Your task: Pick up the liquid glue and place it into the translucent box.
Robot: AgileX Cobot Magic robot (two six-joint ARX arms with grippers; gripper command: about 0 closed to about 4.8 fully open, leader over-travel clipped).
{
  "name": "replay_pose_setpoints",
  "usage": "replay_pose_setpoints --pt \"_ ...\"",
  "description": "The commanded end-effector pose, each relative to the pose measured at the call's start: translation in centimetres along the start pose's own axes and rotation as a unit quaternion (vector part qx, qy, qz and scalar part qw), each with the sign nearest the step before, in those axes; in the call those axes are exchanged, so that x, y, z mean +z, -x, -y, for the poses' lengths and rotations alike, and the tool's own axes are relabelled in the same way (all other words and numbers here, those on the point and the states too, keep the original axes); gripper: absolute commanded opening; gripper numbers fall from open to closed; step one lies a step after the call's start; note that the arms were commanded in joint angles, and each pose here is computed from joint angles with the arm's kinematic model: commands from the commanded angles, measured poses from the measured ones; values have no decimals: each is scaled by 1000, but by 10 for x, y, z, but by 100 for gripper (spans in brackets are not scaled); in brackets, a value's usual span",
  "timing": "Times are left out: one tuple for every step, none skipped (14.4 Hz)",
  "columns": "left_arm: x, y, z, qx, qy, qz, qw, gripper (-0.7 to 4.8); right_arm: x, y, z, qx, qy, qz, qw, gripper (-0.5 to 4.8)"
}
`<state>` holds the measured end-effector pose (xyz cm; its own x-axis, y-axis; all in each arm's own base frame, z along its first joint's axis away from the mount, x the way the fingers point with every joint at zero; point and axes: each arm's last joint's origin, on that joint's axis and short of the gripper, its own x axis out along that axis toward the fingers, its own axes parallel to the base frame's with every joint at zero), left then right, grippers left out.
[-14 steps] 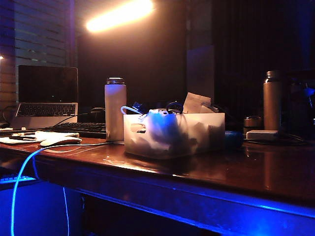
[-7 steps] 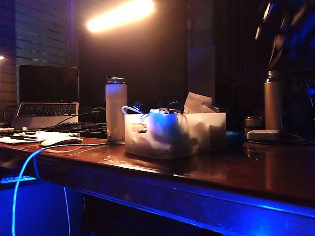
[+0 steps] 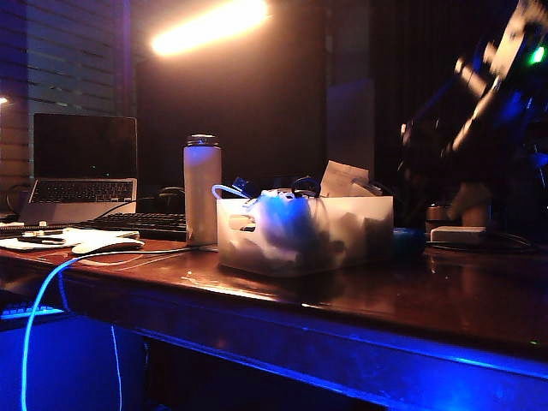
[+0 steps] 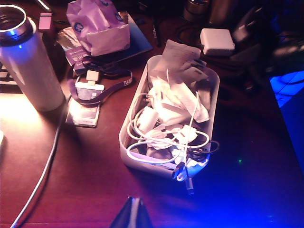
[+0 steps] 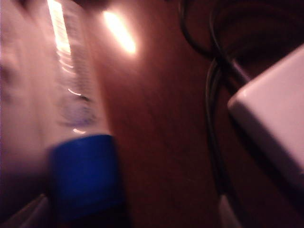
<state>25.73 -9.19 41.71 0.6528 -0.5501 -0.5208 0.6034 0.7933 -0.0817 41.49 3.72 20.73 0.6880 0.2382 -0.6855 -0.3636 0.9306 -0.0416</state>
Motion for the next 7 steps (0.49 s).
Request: replay_pose_setpoints --pt "1 2 1 -4 -1 2 1000 -5 2 -9 2 -7 6 16 1000 468" --pt "1 2 1 -4 -1 2 1000 -5 2 -13 3 -5 7 21 1000 468" --pt "1 2 1 -4 -1 2 1000 -5 5 -17 3 5 8 25 1000 468" --pt "1 2 1 -4 -1 2 1000 -5 6 -19 2 8 9 28 1000 468" --pt "1 2 1 -4 -1 2 1000 -5 8 -21 2 9 10 30 999 468" --pt "1 2 1 -4 -1 3 1000 -5 10 -23 2 22 11 33 999 468" --pt "1 2 1 -4 -1 4 1000 -5 12 -26 2 31 10 32 999 468"
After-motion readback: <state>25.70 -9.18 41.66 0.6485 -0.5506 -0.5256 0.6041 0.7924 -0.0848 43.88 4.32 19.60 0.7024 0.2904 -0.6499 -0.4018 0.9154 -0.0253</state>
